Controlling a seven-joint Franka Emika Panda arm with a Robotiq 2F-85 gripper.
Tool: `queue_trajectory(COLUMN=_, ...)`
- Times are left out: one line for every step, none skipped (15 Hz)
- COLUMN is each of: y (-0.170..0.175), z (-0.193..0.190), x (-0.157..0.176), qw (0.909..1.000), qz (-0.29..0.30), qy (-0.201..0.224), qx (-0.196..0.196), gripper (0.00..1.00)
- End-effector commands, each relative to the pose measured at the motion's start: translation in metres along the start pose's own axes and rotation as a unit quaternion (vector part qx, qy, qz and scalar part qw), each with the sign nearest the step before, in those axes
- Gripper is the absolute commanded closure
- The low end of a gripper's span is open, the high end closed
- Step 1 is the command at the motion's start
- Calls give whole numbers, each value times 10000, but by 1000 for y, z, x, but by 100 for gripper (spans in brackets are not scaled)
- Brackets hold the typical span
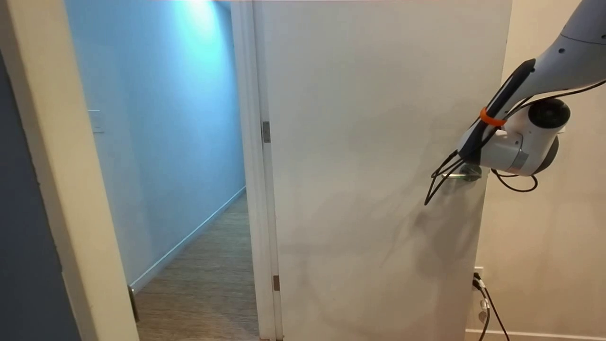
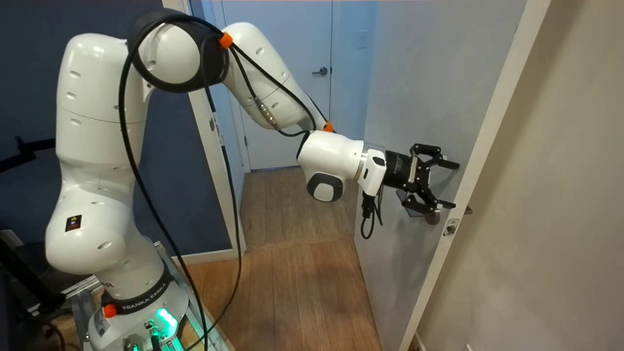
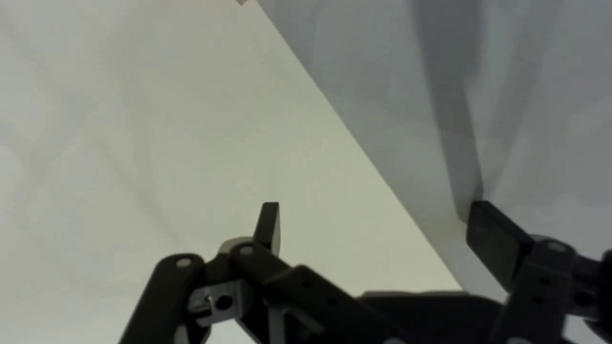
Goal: Open the door
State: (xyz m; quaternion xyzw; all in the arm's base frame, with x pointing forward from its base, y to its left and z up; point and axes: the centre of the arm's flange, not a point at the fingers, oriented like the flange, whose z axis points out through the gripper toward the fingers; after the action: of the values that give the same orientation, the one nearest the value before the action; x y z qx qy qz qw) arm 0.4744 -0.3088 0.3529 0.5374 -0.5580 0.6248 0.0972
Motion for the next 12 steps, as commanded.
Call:
queue_trajectory(y=-1, z=15, x=-1, qw=9997, qz=188, qy=-158, qx=-50, gripper=0)
queue_trajectory(y=-2, z=9, x=-3, qw=9990, qz=205, qy=-380, qx=-112, gripper=0)
queue_trajectory(y=-2, z=-4, x=-6, qw=9966, qz=170, qy=-777, qx=-199, gripper=0)
queue_trajectory(y=-3, z=-12, x=-11, qw=9937, qz=152, qy=-1070, qx=-284, gripper=0)
queue_trajectory(y=-3, z=-27, x=-17, qw=9905, qz=141, qy=-1295, qx=-444, gripper=0)
queue_trajectory(y=-4, z=-40, x=-21, qw=9866, qz=124, qy=-1529, qx=-555, gripper=0)
queue_trajectory(y=-3, z=-52, x=-26, qw=9820, qz=111, qy=-1775, qx=-633, gripper=0)
queue_trajectory(y=-4, z=-65, x=-29, qw=9768, qz=151, qy=-2018, qx=-708, gripper=0)
queue_trajectory(y=-3, z=-80, x=-28, qw=9709, qz=187, qy=-2262, qx=-768, gripper=0)
queue_trajectory(y=-4, z=-93, x=-29, qw=9640, qz=200, qy=-2509, qx=-856, gripper=0)
queue_trajectory(y=-4, z=-108, x=-27, qw=9566, qz=198, qy=-2757, qx=-919, gripper=0)
queue_trajectory(y=-4, z=-122, x=-26, qw=9482, qz=217, qy=-3014, qx=-980, gripper=0)
